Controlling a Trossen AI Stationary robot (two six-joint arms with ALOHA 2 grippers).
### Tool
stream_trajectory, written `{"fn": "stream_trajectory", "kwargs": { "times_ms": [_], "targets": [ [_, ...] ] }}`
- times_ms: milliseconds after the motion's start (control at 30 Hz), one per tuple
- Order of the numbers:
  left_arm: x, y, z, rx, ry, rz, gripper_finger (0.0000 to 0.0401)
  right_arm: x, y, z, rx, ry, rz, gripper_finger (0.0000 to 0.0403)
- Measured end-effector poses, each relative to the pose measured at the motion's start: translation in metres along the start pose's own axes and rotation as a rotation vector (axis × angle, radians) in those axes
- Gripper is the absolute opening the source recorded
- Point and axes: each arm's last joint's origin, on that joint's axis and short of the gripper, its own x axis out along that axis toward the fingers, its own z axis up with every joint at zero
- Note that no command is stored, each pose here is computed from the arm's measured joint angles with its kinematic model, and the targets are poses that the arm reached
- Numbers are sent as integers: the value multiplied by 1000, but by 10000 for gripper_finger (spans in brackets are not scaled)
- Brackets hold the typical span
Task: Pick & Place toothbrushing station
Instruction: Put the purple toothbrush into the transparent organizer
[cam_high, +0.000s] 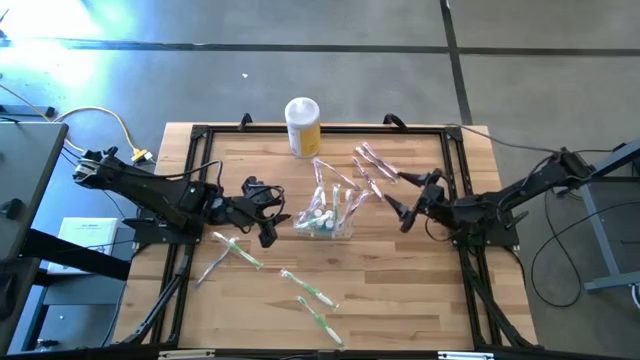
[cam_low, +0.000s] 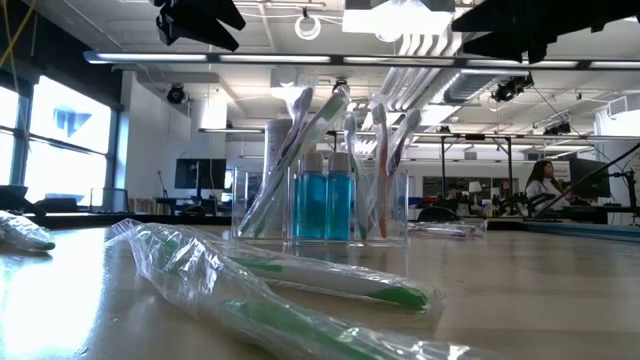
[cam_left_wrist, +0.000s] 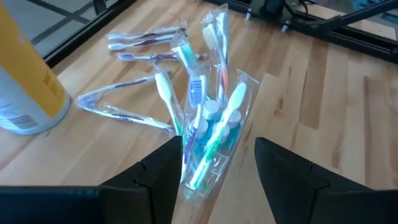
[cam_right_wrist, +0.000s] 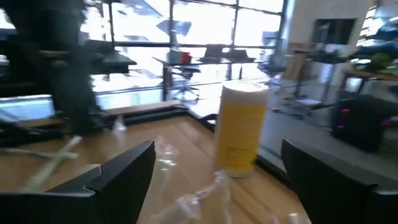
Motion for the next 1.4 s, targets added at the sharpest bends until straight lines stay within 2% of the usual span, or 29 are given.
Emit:
{"fn": "stream_trajectory", "kwargs": {
  "times_ms": [133, 267, 400, 567, 667, 800, 933, 1067, 1267, 1400],
  "targets": [
    [7, -1, -3, 32, 16, 29, 195, 3, 0, -4, 20, 33, 103, 341],
    [10, -3, -5, 34, 26, 30, 195, 6, -2, -6, 23, 60, 88, 341],
    [13, -5, -7, 4, 67, -11, 195, 5, -8, -4, 12, 257, 85, 341],
    [12, -5, -7, 6, 69, -26, 195, 15, -24, 10, -20, 478, -26, 341],
    [12, -5, -6, 10, 61, -14, 195, 27, -39, 20, -15, 573, -57, 341],
    [12, -5, -6, 8, 57, -9, 195, 44, -59, 15, -19, 679, -65, 341],
    [12, -5, -6, 0, 58, -9, 195, 63, -85, 3, 55, 796, -102, 341],
    [12, -5, -6, 4, 58, -10, 195, 83, -116, -16, 141, 905, -219, 341],
    [12, -5, -7, 8, 70, -26, 195, 111, -153, -55, 208, 1039, -355, 341],
    [12, -5, -8, 12, 76, -22, 195, 124, -167, -78, 201, 1098, -369, 341]
  ]
}}
